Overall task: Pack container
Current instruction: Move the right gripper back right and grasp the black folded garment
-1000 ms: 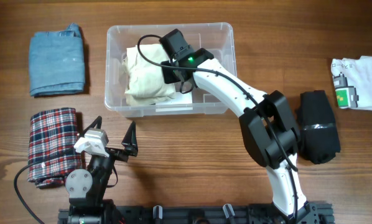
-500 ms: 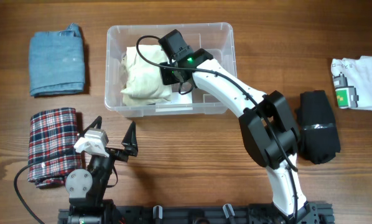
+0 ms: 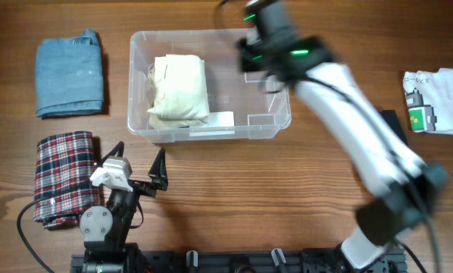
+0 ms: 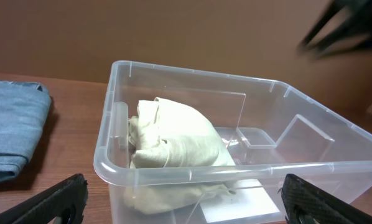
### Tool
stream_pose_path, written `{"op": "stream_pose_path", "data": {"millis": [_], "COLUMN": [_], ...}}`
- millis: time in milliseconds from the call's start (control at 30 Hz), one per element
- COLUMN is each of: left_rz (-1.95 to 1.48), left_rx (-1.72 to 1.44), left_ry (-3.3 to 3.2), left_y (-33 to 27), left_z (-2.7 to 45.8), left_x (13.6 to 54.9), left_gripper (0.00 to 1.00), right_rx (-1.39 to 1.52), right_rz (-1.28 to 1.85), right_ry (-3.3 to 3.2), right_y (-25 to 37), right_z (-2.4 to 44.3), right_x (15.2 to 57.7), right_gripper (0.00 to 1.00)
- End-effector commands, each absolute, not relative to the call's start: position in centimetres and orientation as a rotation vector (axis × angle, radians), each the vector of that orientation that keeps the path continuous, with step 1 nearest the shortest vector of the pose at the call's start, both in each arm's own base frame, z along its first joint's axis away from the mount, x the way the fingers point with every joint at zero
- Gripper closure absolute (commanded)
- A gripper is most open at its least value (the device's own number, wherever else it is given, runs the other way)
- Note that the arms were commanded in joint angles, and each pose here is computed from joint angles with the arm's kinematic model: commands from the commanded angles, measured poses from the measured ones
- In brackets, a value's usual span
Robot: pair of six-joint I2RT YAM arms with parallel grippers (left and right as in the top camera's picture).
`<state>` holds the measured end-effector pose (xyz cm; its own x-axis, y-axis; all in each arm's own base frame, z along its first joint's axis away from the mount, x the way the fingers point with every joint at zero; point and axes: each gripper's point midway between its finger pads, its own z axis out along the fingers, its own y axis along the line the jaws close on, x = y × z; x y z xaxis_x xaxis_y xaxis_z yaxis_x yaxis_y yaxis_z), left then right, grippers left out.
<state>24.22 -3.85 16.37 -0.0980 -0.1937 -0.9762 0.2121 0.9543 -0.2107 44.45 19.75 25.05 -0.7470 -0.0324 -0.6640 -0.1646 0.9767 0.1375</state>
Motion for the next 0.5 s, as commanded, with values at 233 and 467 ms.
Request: {"op": "stream_pose_path", "data": {"millis": [233, 467], "left_rz": [-0.332, -0.332], "left_rx": [0.037, 0.037], "left_ry": [1.633, 1.633], "left_y": [-3.9, -3.9], "left_z": [16.2, 16.2], "left_x": [24.2, 24.2], "left_gripper": [0.00, 0.00], "right_rx": [0.271, 0.293], "right_rz": [-0.449, -0.584], "right_ry": [2.457, 2.651], "right_y": [-3.3, -7.0], "right_z": [29.6, 23.8], "right_x": [38.2, 37.1], "right_gripper": [0.42, 0.42]}}
